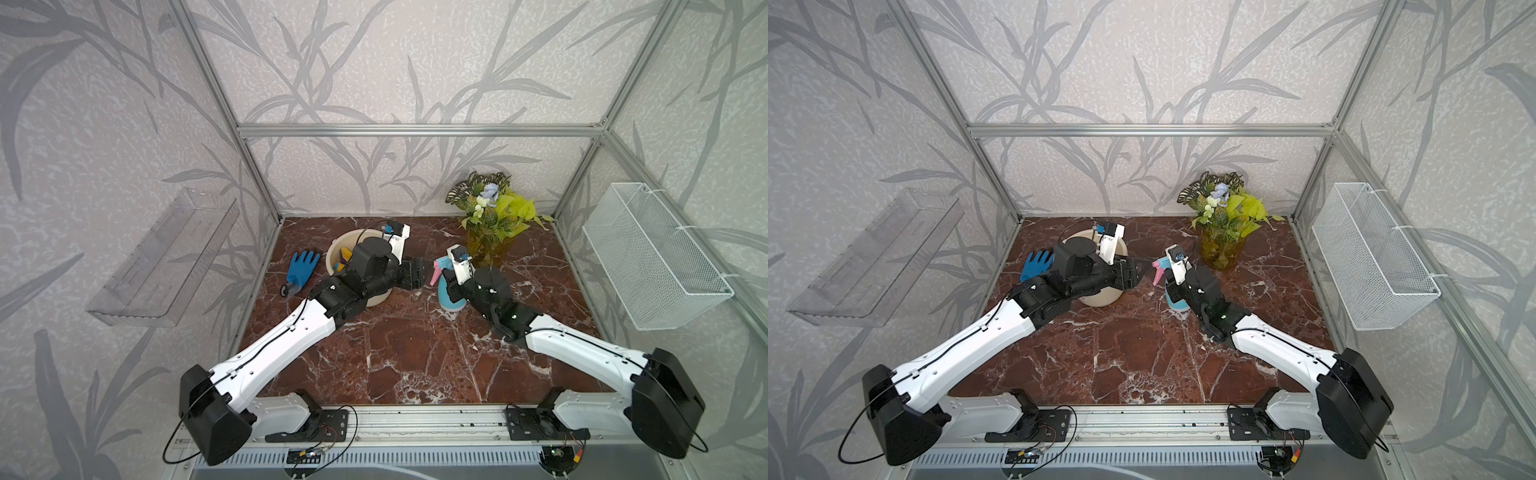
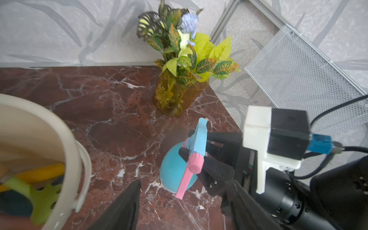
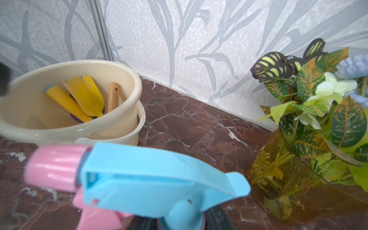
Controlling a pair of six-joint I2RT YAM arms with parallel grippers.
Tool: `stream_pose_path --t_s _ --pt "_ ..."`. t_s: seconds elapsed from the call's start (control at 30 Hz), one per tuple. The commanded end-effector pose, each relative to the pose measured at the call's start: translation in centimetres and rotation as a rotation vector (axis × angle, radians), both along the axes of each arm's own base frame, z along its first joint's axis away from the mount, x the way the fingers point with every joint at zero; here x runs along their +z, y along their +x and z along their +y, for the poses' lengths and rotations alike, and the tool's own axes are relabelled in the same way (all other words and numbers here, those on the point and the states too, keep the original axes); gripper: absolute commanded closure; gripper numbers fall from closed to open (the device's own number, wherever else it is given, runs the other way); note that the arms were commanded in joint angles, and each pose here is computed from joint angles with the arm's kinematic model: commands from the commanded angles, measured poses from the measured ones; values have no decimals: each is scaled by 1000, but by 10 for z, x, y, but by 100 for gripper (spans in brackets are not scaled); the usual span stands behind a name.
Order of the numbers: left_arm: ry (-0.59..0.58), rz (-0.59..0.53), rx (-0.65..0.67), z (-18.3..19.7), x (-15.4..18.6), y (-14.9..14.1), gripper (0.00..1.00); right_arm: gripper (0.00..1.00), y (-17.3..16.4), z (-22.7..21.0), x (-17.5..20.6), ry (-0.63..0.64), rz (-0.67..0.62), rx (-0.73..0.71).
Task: Organize the gardening tools
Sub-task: Pick up the gardening tool from the center of the board, then place the gardening tool in the container.
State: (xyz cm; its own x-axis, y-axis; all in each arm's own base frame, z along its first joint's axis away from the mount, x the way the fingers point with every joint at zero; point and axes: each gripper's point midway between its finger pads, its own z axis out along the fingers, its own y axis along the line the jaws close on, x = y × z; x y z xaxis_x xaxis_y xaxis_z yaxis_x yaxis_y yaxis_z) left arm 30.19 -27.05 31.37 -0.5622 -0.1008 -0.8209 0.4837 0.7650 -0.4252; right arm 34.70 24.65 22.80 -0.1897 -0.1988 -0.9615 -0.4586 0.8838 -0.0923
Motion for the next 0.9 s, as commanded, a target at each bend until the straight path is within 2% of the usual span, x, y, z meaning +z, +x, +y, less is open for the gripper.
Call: stream_pose_path --t_s 0.0,0.17,0.3,0.43,0.57,0.87 --pt "46 -68 148 39 11 0 26 79 21 6 40 87 -202 -38" --pt "63 -96 233 66 13 -4 23 78 41 14 48 148 -344 -57" --pt "84 -92 263 76 9 -4 23 75 59 12 46 201 -384 -93" --pt "95 -79 285 83 2 0 22 74 76 6 42 225 -383 -132" --pt "95 -61 293 86 -4 5 22 74 94 -4 22 280 -313 -154" --pt "85 -36 287 85 -12 13 22 75 108 0 -4 315 -244 -148"
